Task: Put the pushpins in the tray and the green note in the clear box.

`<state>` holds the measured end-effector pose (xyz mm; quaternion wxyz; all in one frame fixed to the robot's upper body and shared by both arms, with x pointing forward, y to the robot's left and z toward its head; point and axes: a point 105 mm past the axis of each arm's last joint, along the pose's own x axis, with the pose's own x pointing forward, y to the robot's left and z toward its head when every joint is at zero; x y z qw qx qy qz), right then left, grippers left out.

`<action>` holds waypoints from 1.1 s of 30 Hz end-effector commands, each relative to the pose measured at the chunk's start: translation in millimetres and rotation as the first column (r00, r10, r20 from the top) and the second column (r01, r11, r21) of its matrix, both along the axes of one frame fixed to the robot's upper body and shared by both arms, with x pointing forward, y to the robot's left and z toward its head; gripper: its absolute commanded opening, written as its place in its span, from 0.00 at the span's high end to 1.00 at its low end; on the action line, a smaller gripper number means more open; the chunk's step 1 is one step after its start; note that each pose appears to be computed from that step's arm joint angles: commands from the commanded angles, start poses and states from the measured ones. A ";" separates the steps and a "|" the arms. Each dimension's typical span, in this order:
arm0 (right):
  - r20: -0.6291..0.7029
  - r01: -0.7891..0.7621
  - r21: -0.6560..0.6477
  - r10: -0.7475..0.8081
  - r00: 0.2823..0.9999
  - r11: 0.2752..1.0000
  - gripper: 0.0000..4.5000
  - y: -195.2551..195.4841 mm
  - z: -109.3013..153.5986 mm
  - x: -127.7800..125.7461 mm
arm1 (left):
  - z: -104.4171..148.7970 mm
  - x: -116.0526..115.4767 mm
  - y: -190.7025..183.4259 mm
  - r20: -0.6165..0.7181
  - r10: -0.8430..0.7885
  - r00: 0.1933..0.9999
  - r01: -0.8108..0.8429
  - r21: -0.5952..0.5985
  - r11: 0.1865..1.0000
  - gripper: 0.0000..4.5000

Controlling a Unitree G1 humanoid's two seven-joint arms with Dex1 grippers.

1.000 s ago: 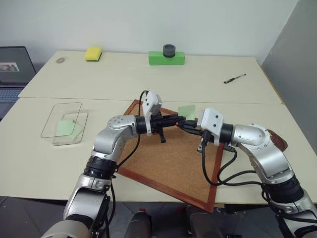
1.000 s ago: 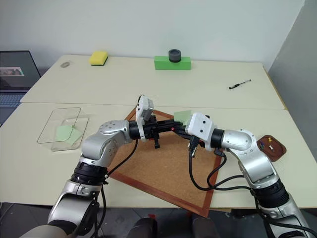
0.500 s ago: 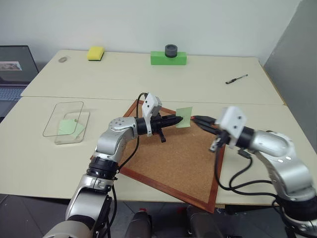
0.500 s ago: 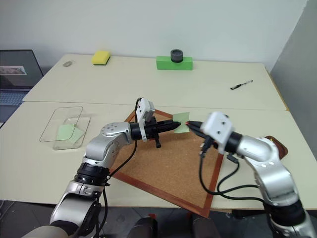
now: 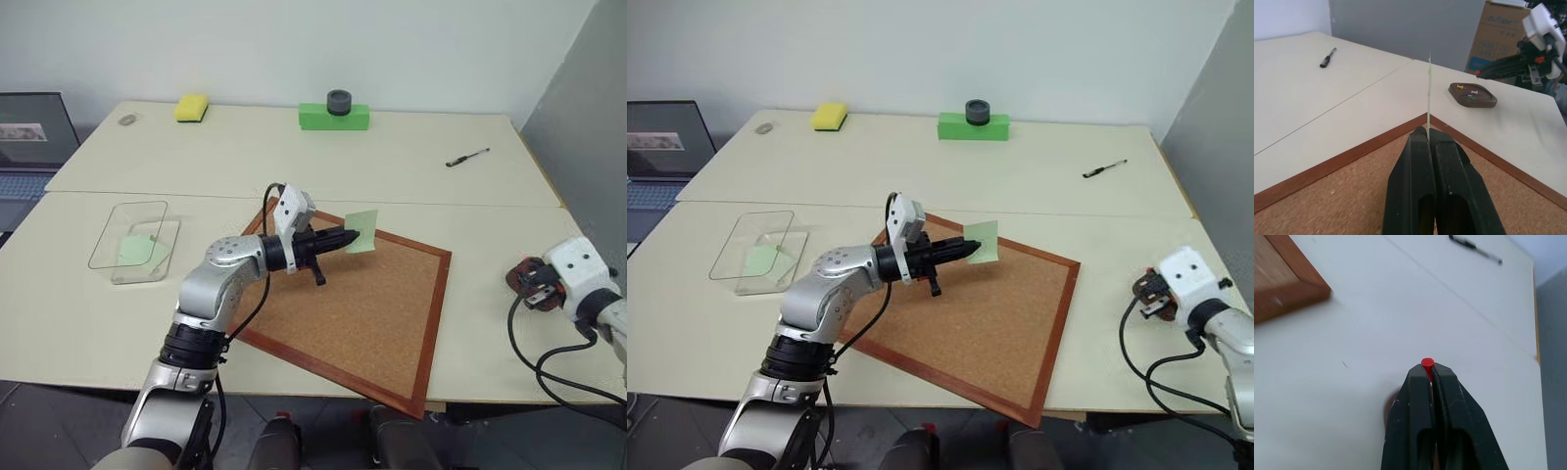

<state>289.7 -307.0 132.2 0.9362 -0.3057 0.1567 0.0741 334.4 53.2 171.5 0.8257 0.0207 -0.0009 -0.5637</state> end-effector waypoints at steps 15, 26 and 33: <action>-0.084 0.042 -0.032 -0.045 0.995 0.999 0.73 -24.3 -12.0 12.9 | 10.8 -7.1 -7.9 0.050 -0.037 0.998 0.037 -0.009 0.999 1.00; 0.005 -0.028 -0.038 0.028 1.000 0.999 0.24 -12.2 25.2 9.5 | 14.9 -2.2 -7.6 0.075 -0.022 0.997 0.022 0.001 1.000 1.00; 0.118 -0.448 0.043 0.441 0.890 0.893 0.15 74.0 61.0 -1.0 | 35.7 21.1 8.4 0.154 0.162 0.975 -0.167 0.022 0.986 1.00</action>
